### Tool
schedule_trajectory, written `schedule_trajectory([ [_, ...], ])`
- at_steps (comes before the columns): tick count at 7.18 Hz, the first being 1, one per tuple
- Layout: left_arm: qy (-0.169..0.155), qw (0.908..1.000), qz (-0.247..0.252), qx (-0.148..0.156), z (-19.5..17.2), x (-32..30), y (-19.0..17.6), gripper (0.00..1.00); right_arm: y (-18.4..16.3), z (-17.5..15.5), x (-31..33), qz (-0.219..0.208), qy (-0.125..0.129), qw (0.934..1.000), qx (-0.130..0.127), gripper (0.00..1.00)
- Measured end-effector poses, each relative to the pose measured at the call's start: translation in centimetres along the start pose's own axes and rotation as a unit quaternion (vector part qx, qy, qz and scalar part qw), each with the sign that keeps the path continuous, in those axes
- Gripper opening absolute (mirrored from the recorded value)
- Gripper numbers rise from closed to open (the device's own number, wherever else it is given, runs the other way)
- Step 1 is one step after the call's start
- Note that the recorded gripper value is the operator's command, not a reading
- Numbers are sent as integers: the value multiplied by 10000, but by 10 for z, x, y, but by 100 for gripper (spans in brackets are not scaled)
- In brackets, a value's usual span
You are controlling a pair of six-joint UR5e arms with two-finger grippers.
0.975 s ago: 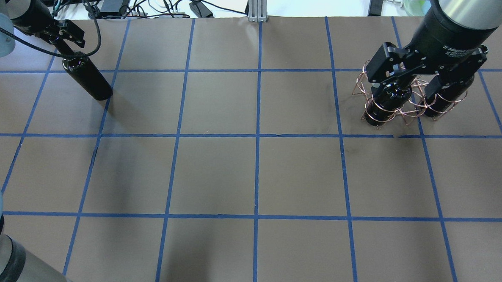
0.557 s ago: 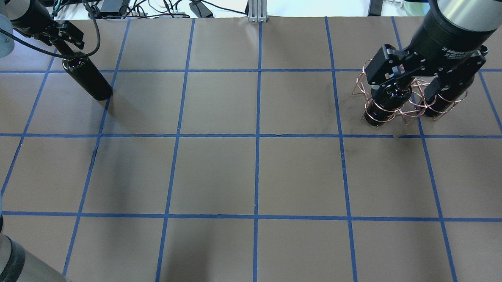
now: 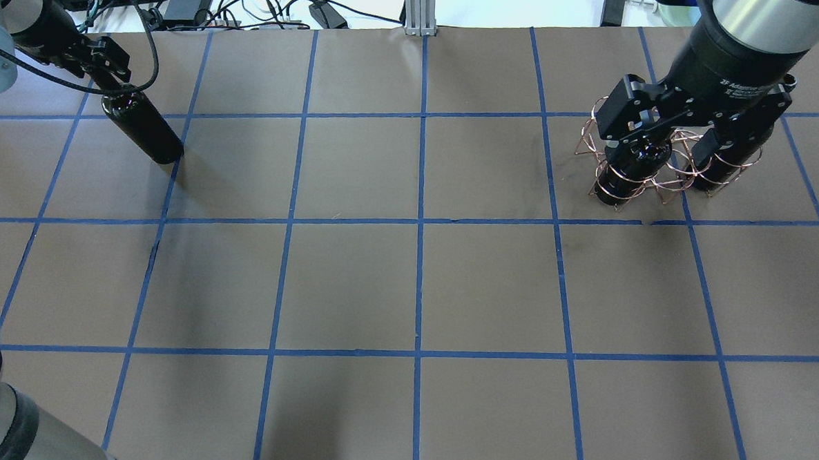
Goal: Place wine into wine basket
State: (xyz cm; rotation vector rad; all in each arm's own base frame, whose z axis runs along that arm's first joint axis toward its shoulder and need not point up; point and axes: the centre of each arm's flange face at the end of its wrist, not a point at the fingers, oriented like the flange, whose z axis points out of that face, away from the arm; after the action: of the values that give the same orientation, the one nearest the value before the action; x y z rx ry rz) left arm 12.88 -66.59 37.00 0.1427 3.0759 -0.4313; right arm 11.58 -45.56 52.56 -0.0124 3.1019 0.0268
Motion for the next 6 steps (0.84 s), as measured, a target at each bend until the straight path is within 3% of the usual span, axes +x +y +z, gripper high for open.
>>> schedule_trajectory([
  [3,57,9999,-75,-95,2,1,3,53,0,0,0,-2,0,10000,0,100],
  [6,100,9998,-97,-167,3,2,4,27,0,0,0,-1,0,10000,0,100],
])
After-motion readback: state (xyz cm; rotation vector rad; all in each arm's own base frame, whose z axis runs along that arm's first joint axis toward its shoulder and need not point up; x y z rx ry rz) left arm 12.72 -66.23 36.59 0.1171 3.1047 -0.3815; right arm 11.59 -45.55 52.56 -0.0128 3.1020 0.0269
